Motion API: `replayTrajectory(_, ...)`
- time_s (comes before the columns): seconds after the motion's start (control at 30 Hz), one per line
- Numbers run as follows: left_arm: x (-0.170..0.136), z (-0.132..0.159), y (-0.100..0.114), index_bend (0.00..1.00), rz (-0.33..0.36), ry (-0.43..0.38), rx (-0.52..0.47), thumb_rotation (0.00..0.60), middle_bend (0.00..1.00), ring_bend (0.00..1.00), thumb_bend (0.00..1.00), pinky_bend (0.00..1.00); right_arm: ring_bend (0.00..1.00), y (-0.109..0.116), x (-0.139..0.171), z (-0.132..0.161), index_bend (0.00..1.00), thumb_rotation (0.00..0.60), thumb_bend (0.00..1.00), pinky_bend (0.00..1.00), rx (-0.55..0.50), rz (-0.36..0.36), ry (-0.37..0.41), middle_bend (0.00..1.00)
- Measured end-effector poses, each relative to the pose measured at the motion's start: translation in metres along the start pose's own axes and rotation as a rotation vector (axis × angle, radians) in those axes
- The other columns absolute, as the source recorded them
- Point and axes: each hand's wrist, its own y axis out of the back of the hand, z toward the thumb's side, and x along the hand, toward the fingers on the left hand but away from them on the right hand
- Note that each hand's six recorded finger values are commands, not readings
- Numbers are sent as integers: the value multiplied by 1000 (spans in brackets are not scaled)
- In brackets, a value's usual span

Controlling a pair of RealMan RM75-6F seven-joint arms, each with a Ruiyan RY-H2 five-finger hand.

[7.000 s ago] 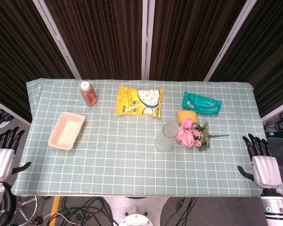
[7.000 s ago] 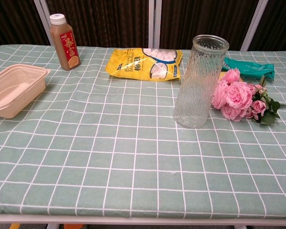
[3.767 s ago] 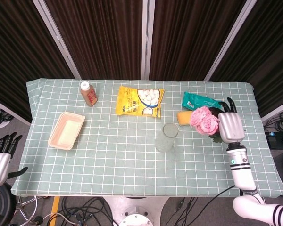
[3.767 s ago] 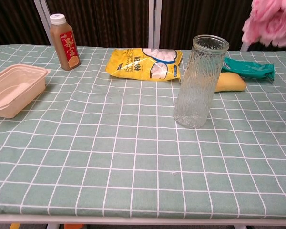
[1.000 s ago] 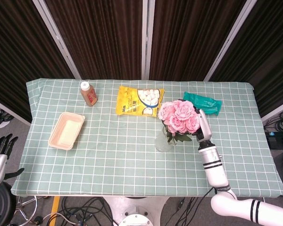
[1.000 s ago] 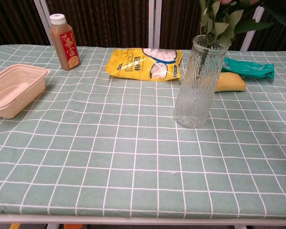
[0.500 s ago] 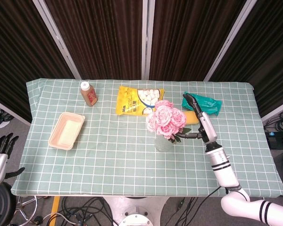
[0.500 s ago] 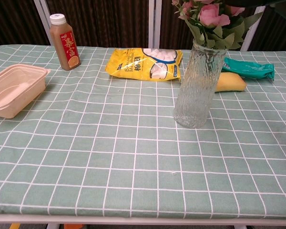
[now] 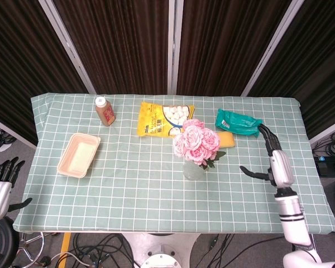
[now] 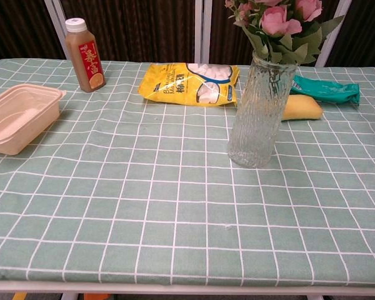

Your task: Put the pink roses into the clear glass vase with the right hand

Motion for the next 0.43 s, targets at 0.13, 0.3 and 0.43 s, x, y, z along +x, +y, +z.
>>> replayTrajectory(0.13,2,3,2,74,11,-10,-21,600,0,0,86,103,0,15,55,-46,0,600,4,0,242,-22,-132,0)
replayTrajectory(0.3,4,10,7,74,45,-34,-42,600,0,0,86,103,0,29,111,-78,0,600,0,0,349,-15,-231,0)
replayTrajectory(0.43,3,11,8,75,51,-38,-38,600,0,0,86,102,0,28,126,-83,0,600,0,0,358,-9,-247,0)
